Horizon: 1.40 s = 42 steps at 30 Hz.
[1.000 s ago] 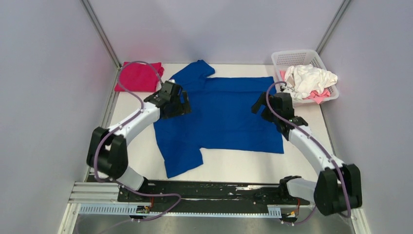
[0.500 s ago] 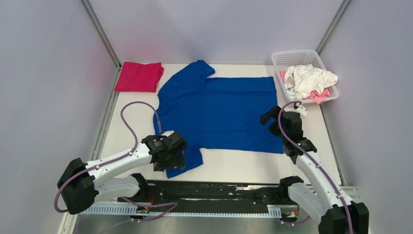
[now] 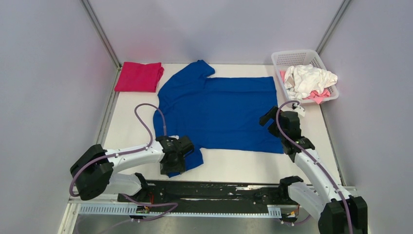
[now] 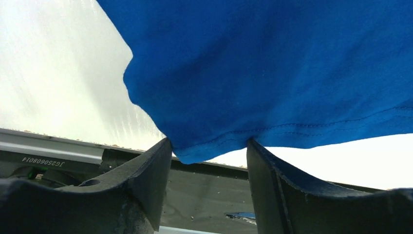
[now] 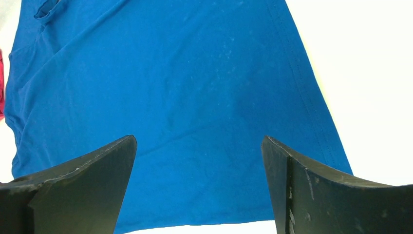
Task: Fold and stack the t-shirts
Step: Grab the side of the flattened tshirt closest away from the robot with both arms
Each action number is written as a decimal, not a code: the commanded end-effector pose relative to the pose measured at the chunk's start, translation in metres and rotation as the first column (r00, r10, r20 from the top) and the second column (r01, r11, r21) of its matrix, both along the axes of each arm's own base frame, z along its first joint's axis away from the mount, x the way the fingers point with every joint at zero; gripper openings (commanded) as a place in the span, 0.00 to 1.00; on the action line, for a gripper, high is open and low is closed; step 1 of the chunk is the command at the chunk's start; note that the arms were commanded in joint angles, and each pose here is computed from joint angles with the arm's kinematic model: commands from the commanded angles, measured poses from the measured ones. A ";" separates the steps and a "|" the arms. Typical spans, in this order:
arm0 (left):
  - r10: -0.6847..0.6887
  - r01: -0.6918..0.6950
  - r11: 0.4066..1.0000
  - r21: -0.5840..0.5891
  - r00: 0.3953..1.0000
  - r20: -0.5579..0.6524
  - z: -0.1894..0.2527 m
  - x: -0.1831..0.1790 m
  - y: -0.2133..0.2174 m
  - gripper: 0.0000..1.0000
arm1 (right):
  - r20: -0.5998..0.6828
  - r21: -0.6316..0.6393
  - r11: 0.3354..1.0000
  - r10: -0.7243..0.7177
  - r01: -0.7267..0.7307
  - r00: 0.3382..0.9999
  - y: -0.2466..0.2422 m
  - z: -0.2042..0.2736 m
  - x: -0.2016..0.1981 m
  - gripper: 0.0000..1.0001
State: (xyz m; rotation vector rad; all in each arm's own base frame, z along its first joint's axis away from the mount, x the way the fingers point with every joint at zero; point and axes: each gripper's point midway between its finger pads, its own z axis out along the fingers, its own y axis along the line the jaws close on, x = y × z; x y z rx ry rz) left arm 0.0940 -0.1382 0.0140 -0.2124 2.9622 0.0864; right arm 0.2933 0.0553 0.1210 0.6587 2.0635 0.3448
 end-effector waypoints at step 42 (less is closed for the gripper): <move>-0.174 0.161 0.978 -0.130 0.981 -0.088 -0.006 -0.027 -0.008 0.00 | -0.325 -0.023 0.866 -0.479 0.500 0.815 -0.056 -0.103 -0.086 0.64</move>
